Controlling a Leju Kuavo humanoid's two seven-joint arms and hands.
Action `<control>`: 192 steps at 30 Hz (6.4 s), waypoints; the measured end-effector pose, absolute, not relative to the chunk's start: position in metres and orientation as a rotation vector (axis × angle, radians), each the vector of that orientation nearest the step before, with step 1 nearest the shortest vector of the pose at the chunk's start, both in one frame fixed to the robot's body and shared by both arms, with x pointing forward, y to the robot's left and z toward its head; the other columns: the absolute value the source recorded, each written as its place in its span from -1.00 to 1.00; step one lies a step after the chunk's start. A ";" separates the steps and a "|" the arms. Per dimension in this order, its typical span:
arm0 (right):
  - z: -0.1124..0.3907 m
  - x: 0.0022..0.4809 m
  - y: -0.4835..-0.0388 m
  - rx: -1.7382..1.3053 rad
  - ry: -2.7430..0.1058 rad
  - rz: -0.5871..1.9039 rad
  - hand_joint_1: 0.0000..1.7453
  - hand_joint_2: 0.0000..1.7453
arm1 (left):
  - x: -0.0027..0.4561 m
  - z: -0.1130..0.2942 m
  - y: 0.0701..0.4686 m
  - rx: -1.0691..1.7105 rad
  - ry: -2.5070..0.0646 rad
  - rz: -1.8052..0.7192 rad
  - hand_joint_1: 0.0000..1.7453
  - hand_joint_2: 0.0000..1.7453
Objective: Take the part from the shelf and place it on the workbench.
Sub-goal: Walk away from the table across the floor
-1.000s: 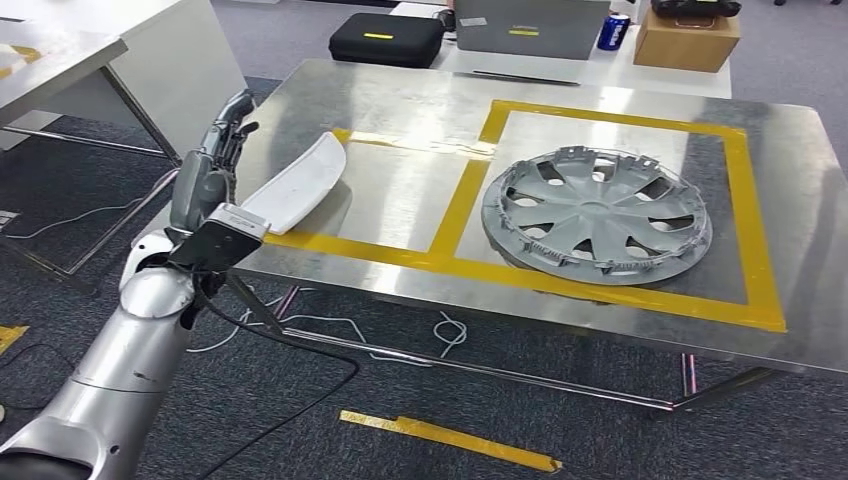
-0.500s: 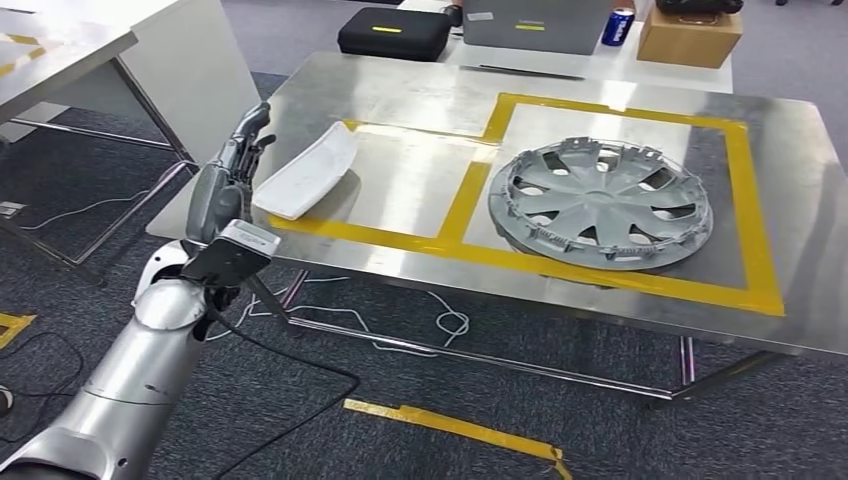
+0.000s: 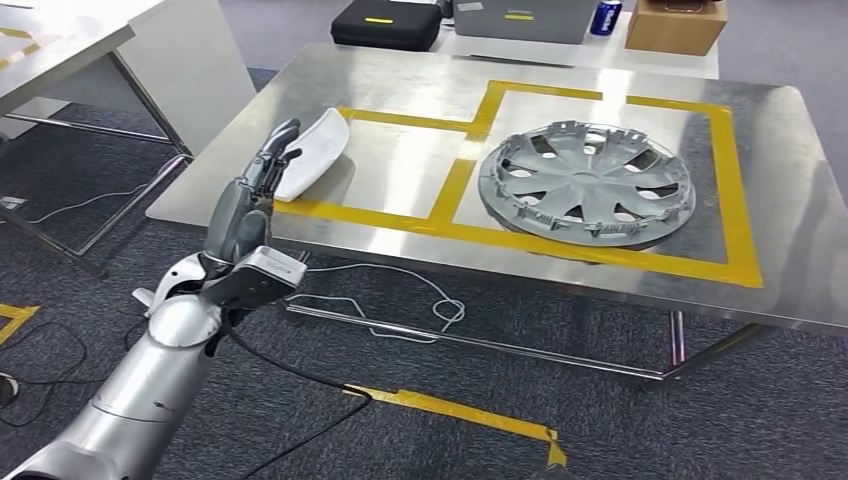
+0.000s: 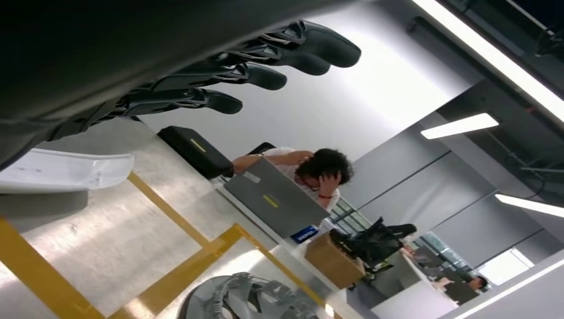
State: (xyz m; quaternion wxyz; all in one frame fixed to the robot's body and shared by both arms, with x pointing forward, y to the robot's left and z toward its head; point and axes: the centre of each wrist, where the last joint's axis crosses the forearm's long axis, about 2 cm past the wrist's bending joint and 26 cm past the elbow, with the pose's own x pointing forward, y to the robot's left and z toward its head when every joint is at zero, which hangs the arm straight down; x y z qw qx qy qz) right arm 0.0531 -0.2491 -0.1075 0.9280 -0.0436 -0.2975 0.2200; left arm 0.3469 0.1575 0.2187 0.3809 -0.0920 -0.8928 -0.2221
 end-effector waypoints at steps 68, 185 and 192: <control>-0.107 0.047 -0.233 -0.054 -0.630 0.324 -1.00 -1.00 | 0.294 0.178 0.128 -0.517 -2.094 -0.498 -1.00 -1.00; -0.083 -0.002 -0.237 -0.112 -0.493 0.079 -1.00 -1.00 | 0.017 -0.107 0.290 0.457 -0.602 -0.023 -1.00 -1.00; -0.083 -0.001 -0.241 -0.125 -0.492 0.072 -1.00 -1.00 | 0.018 -0.107 0.285 0.431 -0.624 -0.063 -1.00 -1.00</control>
